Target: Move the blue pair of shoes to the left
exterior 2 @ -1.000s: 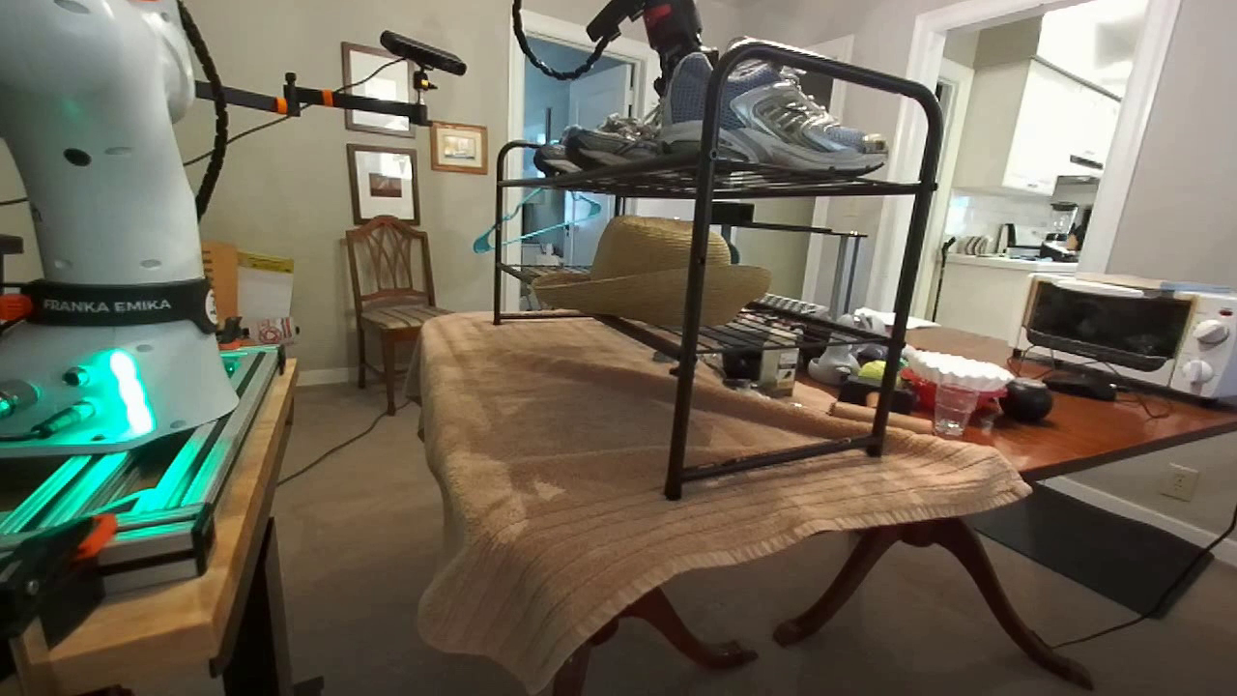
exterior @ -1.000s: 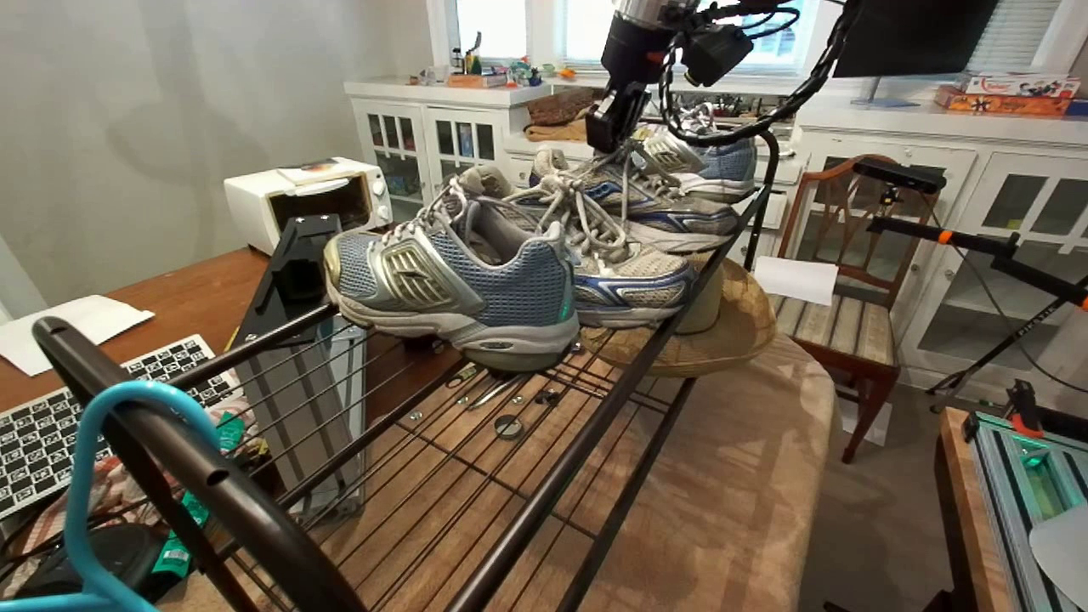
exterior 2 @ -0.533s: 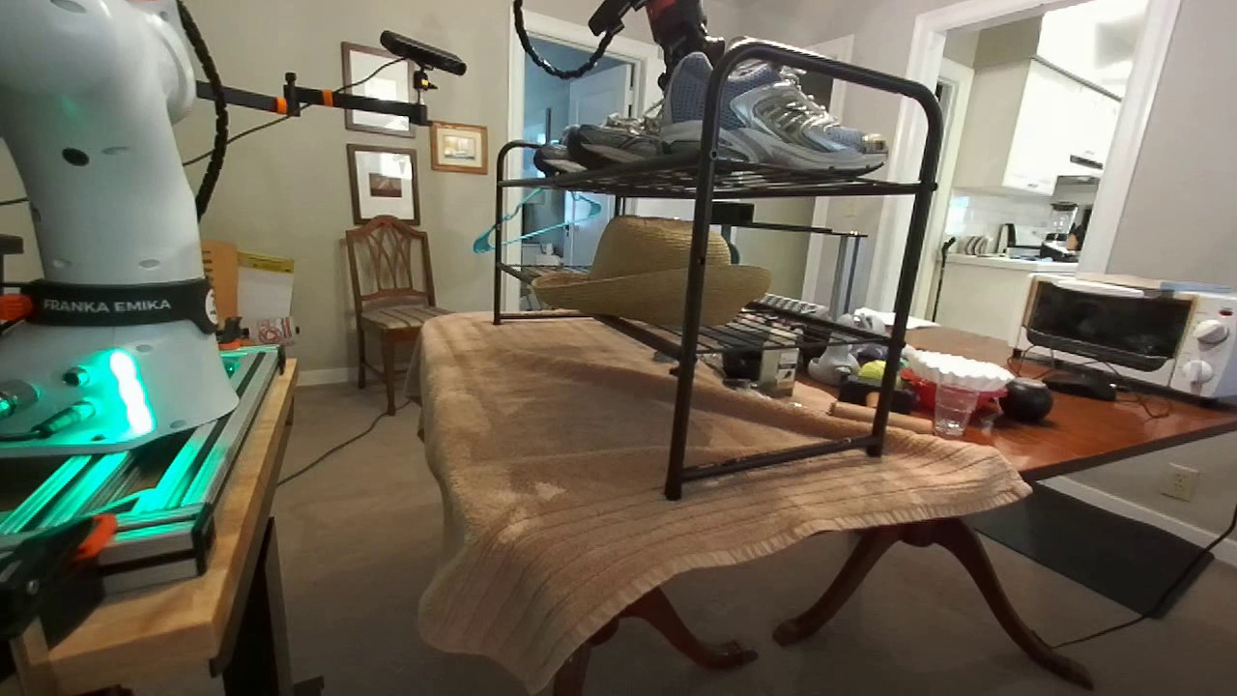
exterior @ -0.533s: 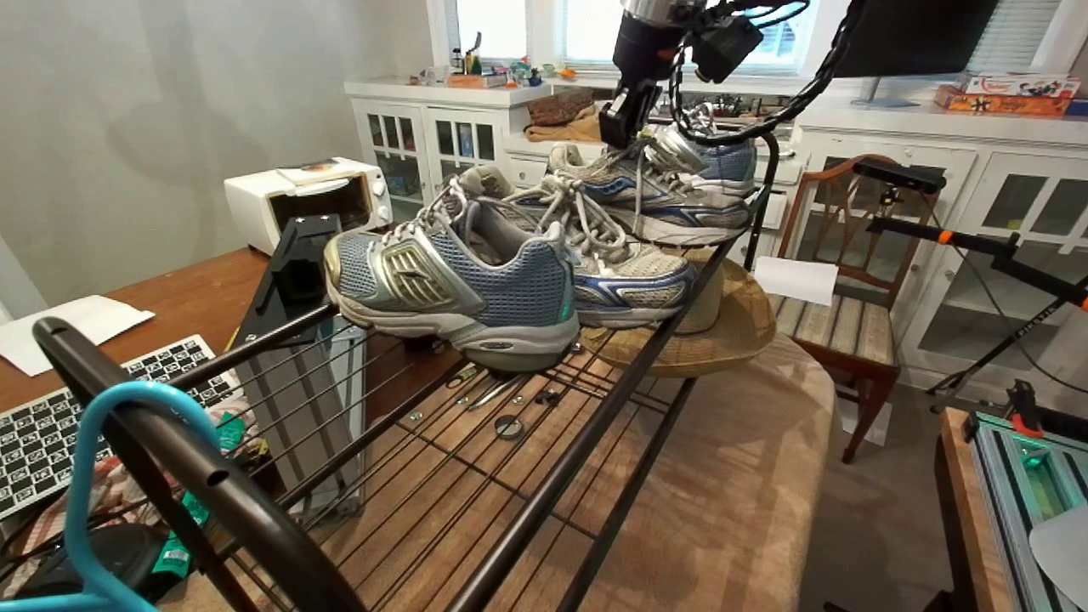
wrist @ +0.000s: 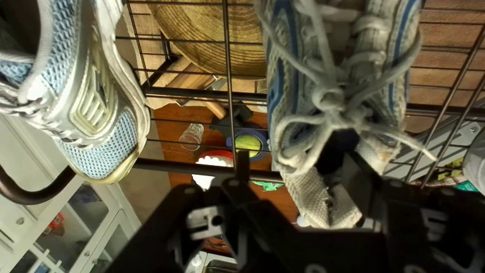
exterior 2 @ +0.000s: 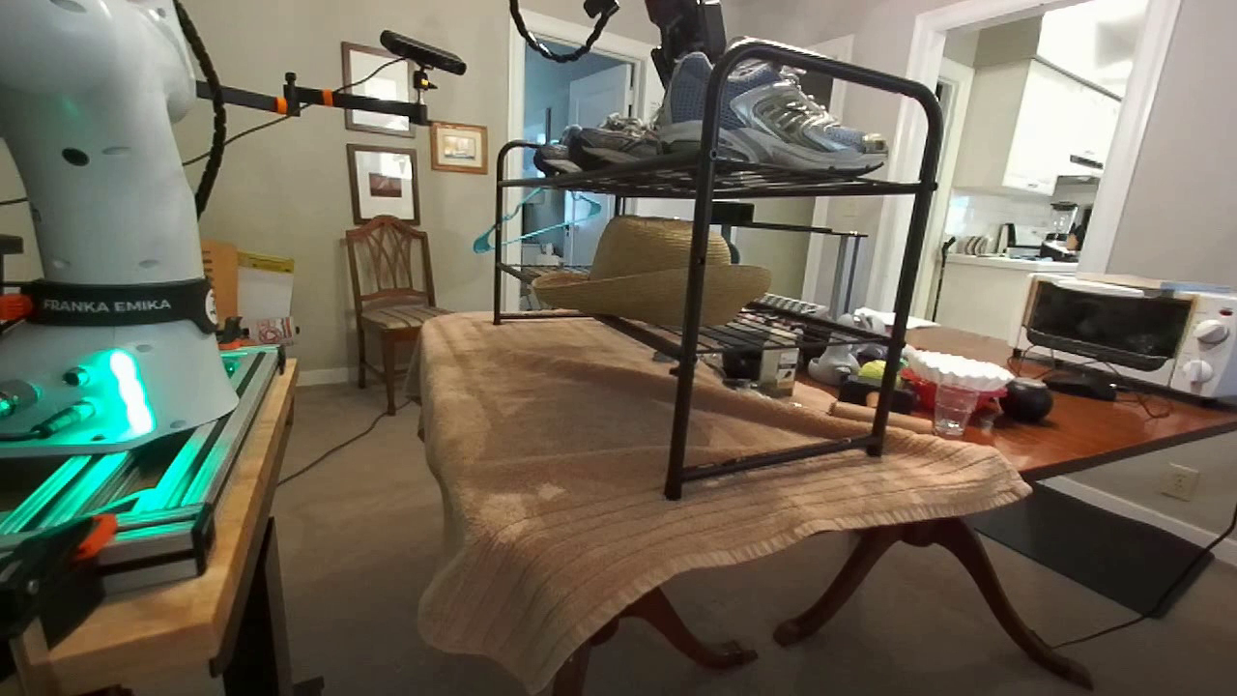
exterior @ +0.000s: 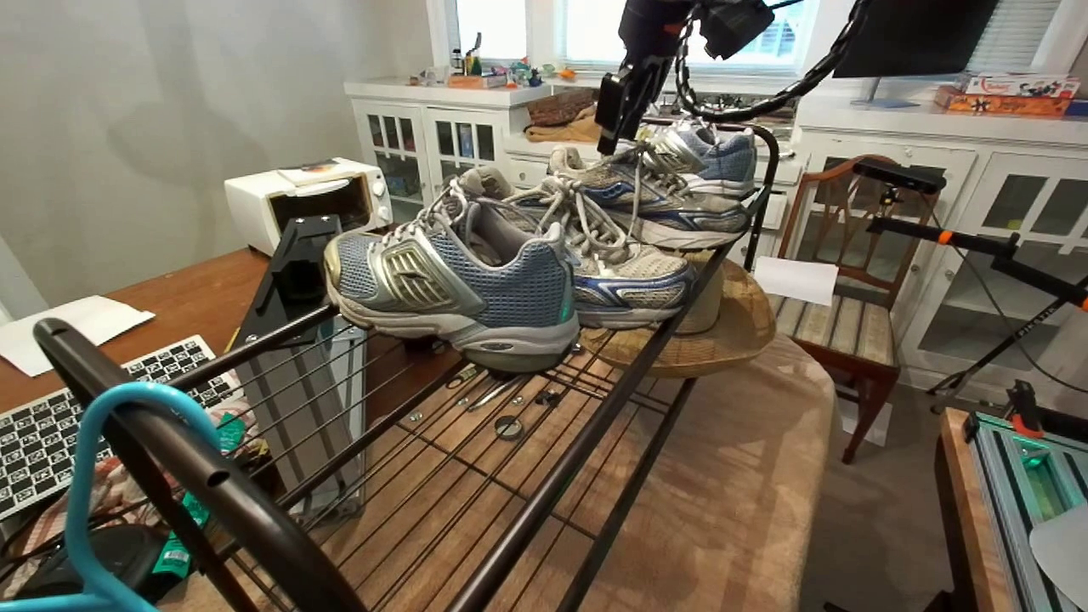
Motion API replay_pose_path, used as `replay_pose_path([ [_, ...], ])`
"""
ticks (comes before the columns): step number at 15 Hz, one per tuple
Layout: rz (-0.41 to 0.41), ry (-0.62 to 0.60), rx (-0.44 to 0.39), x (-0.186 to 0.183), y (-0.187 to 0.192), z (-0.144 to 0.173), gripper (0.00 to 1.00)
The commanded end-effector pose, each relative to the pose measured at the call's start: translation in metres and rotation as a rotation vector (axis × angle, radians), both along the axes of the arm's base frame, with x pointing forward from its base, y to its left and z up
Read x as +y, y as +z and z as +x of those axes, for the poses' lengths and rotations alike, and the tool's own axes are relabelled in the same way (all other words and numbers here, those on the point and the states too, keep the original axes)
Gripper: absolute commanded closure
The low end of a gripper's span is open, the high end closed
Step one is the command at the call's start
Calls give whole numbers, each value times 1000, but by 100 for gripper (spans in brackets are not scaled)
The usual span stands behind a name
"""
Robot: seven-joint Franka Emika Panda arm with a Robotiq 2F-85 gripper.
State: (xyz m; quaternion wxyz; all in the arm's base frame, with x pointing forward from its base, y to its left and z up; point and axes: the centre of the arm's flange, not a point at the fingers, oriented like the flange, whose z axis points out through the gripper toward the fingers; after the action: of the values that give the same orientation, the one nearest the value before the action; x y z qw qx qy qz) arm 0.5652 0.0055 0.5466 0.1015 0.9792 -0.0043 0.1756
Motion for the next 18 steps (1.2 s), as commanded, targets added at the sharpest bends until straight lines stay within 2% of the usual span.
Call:
replay_pose_path([
  [1, 6, -24, -29, 15, 22, -9, 4],
  [2, 10, -19, -41, 20, 26, -9, 0],
  [7, 31, 12, -74, 44, 31, 7, 0],
  [13, 80, 76, -69, 72, 19, 32, 0],
  [18, 139, 95, -47, 95, 20, 39, 0],
])
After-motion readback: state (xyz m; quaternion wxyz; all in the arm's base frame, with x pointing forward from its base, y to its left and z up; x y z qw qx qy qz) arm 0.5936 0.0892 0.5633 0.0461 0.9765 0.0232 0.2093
